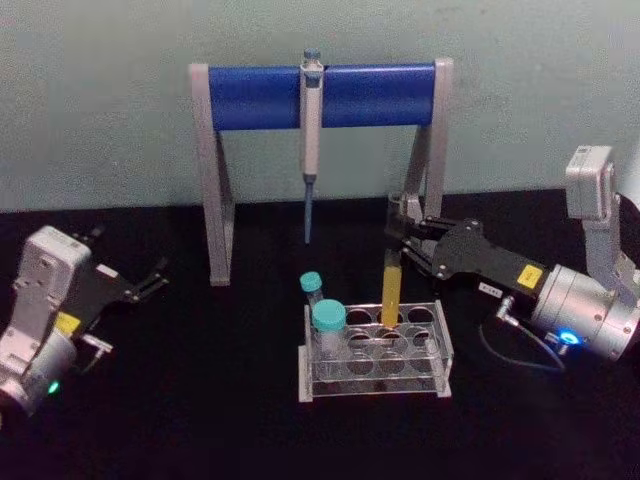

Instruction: Pick up the test tube from the test tube rack, shake it, then place it back into the test tube rack.

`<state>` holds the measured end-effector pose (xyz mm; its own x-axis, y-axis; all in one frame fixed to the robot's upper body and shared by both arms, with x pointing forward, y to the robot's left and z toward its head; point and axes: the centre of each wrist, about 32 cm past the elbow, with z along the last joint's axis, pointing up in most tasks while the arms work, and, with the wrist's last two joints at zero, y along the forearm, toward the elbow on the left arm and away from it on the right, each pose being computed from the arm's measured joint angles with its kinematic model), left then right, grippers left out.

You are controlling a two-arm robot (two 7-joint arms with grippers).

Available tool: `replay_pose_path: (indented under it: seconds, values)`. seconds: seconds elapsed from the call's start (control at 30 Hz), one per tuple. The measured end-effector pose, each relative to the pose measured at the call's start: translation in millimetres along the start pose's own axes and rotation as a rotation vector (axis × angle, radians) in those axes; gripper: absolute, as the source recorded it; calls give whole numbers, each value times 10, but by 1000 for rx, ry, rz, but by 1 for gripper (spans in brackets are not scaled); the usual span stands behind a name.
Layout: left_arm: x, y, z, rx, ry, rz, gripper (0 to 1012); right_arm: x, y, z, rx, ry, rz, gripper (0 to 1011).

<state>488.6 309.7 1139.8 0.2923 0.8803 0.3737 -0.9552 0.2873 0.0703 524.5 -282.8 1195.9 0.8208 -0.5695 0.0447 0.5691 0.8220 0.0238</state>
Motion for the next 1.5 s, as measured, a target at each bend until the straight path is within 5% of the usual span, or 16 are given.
replay_pose_path:
  seconds: [1.5]
  values:
    - [0,0,0,0,0,0,1001,29,42,-177,-38,12,-7,218]
